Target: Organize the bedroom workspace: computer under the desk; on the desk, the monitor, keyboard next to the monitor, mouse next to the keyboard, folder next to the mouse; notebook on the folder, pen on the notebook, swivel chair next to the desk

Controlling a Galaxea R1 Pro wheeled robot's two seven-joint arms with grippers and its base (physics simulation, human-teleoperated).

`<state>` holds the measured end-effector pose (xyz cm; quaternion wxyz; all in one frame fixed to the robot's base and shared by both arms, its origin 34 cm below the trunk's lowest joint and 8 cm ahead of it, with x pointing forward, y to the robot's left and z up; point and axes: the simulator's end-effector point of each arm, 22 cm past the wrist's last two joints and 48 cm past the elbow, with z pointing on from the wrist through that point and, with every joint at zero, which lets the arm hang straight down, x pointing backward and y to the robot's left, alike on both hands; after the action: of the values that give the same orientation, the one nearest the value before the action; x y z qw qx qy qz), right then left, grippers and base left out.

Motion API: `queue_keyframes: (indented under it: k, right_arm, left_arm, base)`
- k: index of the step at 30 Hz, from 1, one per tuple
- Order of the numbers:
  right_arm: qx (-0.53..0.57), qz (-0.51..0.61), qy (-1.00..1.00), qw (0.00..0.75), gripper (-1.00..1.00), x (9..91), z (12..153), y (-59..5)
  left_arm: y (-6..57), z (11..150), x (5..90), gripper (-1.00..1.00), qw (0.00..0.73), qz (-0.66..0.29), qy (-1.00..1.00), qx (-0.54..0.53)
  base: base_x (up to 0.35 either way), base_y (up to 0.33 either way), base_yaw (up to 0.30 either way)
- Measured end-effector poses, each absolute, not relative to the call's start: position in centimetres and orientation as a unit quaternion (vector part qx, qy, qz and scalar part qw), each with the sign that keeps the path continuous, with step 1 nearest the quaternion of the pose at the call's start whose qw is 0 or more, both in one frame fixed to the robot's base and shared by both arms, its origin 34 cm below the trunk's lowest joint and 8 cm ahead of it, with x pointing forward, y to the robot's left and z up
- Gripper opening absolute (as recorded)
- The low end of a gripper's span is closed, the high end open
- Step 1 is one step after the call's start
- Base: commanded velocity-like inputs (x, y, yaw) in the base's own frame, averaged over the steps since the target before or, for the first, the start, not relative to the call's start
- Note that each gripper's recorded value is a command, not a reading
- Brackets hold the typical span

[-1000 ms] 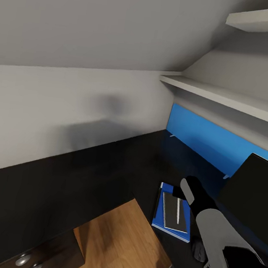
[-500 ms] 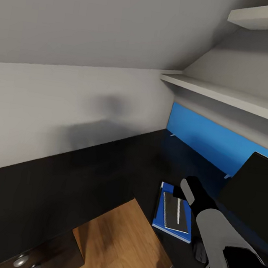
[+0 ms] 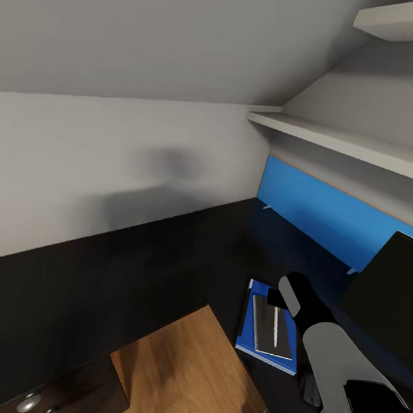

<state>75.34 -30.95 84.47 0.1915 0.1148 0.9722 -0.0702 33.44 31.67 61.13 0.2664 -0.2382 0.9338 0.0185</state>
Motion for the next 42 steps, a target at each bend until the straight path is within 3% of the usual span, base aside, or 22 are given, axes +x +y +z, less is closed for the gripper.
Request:
queue_keyframes:
  k: [37, 38, 42]
  right_arm:
    - [0.114, -0.072, 0.973, 0.187, -1.00, 75.7, 81.1, -30.9]
    - [0.114, -0.072, 0.973, 0.187, 1.00, 75.7, 81.1, -30.9]
    - [0.114, -0.071, 0.973, 0.187, 1.00, 75.7, 81.1, -30.9]
  left_arm:
    - [31.7, 58.0, 34.2, 1.00, 0.267, 0.019, 0.934, -0.238]
    - [31.7, 58.0, 34.2, 1.00, 0.267, 0.019, 0.934, -0.238]
    - [31.7, 58.0, 34.2, 1.00, 0.267, 0.019, 0.934, -0.238]
  base:
    - [0.000, 0.000, 0.000]
    - [0.000, 0.000, 0.000]
    - [0.000, 0.000, 0.000]
